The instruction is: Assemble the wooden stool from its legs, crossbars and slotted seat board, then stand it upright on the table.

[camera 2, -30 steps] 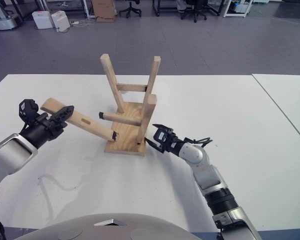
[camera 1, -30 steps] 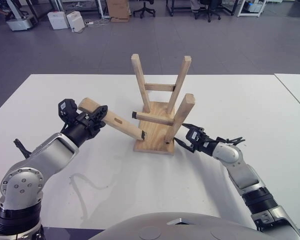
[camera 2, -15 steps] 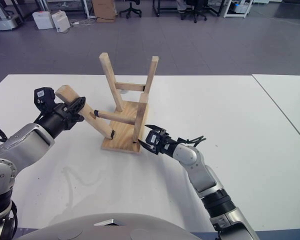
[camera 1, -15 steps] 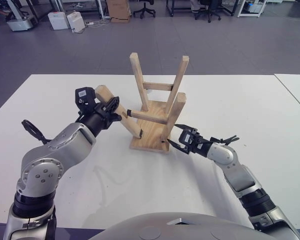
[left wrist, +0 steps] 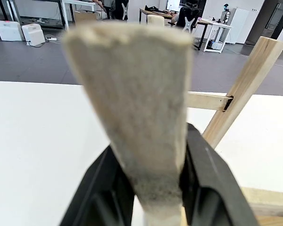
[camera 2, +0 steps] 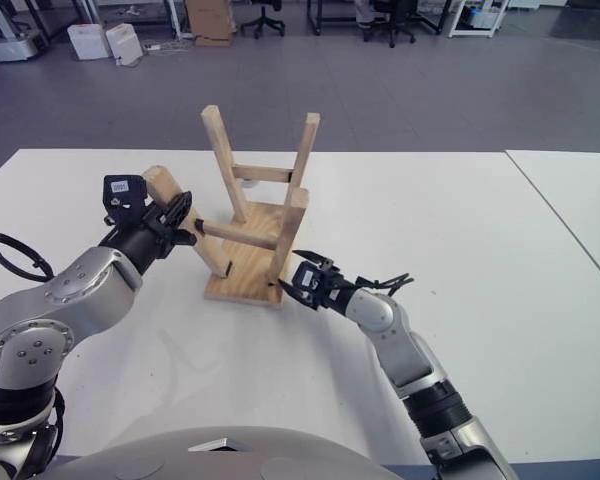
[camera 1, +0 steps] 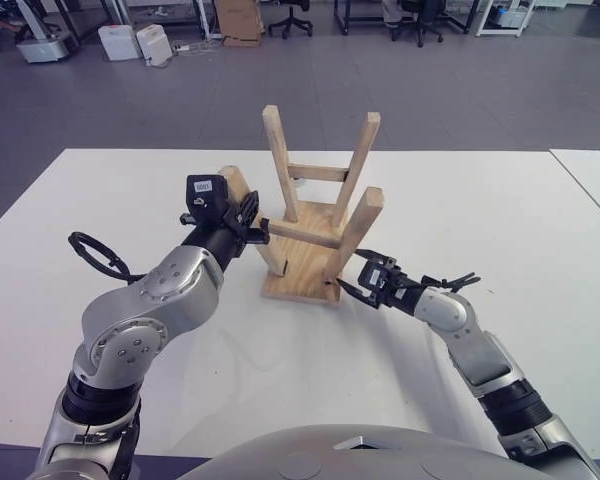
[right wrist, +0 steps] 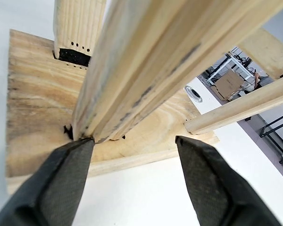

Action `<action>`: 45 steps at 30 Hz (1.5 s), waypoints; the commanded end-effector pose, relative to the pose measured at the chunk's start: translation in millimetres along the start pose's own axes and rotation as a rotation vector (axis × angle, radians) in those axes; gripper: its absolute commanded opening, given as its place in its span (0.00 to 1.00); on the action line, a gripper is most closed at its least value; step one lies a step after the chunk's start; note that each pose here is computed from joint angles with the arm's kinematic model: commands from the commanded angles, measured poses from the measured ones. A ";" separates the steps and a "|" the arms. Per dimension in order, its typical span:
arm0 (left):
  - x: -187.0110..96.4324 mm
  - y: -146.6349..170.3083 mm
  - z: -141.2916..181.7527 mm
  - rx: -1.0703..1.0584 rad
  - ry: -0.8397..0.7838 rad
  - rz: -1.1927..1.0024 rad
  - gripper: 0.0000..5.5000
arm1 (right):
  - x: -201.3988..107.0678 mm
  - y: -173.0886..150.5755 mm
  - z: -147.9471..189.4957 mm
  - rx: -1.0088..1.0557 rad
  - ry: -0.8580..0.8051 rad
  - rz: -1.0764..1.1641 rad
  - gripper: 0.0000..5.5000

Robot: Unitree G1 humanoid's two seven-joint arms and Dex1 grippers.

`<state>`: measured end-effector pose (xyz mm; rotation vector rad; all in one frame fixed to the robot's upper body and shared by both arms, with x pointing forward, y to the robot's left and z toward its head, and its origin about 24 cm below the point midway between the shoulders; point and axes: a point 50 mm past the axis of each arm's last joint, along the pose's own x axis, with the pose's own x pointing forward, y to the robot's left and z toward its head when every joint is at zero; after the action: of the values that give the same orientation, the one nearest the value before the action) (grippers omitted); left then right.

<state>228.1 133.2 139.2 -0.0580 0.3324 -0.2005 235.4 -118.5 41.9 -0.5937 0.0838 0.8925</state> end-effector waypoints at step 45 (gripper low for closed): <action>31.2 -27.7 86.9 0.080 -0.548 -0.847 0.51 | -65.2 -156.9 111.1 0.532 -0.506 -0.143 0.59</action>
<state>277.0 103.3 202.4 -0.1799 -0.2823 -1.0086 292.7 -184.8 207.6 0.0761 -0.1133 0.7763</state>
